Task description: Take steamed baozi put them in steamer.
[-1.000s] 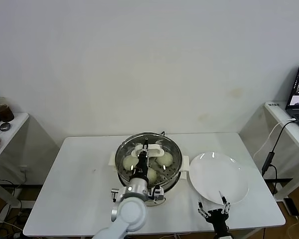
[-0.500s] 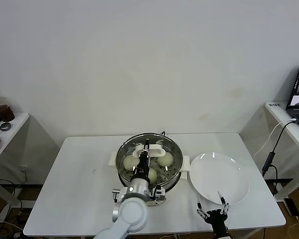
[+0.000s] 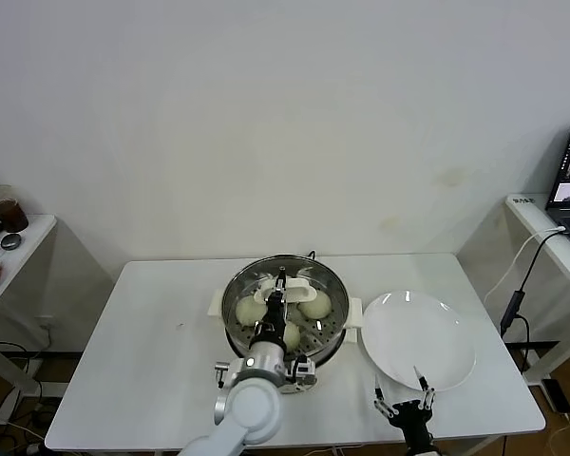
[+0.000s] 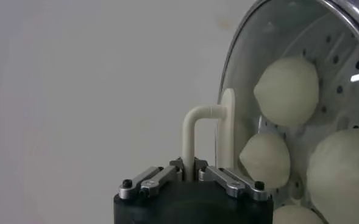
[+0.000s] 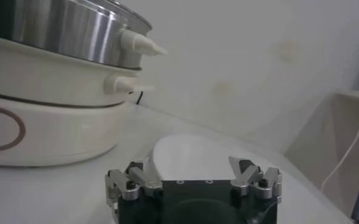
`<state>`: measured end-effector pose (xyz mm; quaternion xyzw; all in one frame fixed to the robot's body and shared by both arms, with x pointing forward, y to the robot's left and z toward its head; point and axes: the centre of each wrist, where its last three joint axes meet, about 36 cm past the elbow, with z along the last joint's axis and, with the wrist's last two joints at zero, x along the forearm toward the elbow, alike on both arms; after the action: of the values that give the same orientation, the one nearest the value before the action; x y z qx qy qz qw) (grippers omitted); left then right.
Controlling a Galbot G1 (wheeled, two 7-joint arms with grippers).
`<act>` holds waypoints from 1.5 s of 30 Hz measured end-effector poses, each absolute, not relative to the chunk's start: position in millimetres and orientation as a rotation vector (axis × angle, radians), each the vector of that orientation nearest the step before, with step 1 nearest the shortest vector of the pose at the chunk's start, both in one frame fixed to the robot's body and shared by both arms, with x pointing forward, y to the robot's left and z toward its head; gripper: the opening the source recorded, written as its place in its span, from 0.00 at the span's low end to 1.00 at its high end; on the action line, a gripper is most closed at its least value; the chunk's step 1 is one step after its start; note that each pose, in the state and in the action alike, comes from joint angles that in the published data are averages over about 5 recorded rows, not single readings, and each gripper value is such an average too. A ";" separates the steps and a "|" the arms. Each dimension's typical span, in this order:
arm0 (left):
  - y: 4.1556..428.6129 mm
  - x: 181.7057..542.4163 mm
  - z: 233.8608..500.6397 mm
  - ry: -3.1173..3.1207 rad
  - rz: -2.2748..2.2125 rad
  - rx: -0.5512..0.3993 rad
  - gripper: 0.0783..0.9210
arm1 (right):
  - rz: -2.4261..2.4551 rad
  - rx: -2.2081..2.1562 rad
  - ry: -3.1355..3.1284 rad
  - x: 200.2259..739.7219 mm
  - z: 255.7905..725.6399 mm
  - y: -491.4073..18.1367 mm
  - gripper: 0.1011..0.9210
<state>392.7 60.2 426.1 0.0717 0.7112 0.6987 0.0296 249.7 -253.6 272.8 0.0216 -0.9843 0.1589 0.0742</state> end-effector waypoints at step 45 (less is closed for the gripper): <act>201.0 220.8 409.9 3.086 0.537 0.104 0.88 | 0.427 0.187 -2.959 236.6 297.7 -282.5 0.88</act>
<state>220.8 201.0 409.9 0.0331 0.9846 0.1714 0.0036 236.6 -282.5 297.7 0.0622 -0.9852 0.1423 0.0731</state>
